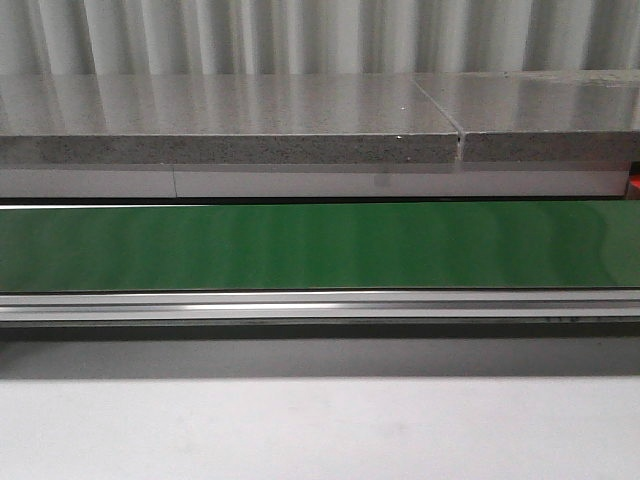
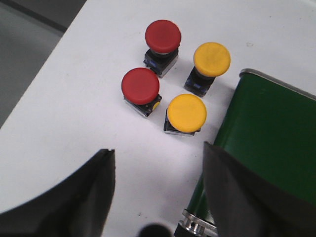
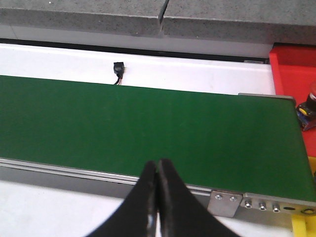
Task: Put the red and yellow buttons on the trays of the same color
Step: 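Move the left gripper over the remaining button cluster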
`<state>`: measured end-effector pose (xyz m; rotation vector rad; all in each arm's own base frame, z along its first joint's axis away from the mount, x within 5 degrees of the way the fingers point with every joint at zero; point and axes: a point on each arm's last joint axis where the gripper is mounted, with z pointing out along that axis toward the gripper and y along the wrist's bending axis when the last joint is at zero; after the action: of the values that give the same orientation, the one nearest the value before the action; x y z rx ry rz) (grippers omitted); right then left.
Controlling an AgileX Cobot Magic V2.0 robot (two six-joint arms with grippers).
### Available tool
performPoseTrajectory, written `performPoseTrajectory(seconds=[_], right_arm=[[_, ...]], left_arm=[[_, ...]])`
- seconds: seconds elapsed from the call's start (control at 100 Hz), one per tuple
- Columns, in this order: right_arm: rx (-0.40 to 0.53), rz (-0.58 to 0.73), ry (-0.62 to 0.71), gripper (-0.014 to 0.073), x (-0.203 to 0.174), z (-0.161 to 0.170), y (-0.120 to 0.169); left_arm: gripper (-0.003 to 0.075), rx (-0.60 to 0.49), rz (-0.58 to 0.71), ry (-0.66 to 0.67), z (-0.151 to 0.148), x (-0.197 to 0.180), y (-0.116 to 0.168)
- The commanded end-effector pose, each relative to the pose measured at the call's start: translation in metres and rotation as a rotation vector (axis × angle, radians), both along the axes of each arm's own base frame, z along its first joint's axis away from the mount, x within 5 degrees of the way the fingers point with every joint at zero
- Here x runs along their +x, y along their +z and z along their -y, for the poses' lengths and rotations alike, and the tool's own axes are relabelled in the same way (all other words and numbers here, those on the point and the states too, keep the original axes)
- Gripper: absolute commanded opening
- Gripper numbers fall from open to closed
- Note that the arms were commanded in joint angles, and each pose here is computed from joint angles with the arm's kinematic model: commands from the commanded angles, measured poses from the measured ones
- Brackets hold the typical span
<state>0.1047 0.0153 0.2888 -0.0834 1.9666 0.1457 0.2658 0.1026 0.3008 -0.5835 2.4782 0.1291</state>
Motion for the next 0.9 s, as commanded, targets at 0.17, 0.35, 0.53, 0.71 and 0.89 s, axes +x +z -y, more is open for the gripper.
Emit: performPoseTrajectory(seconds=[0.17,0.35,0.53,0.71,0.89], right_arm=[[-0.005,0.099,-0.003,-0.0068,0.002,0.000,0.014],[-0.005,0.099,-0.003,-0.0068,0.002,0.000,0.014],[-0.005,0.099,-0.003,-0.0068,0.002,0.000,0.014],[-0.005,0.099,-0.003,-0.0068,0.002,0.000,0.014],[-0.005,0.099,-0.003,-0.0068,0.002,0.000,0.014]], left_arm=[[0.0430,-0.095,-0.040,0.123,-0.028,0.025,0.001],[0.0420,-0.199,-0.035,0.175,-0.043,0.045,-0.006],[0.0420,-0.257,-0.127,0.203,-0.054,0.059,-0.018],[0.0420,-0.320,-0.195,0.232,-0.060,0.075,-0.033],[0.0420,-0.342,-0.204,0.260,-0.066,0.086,-0.042]])
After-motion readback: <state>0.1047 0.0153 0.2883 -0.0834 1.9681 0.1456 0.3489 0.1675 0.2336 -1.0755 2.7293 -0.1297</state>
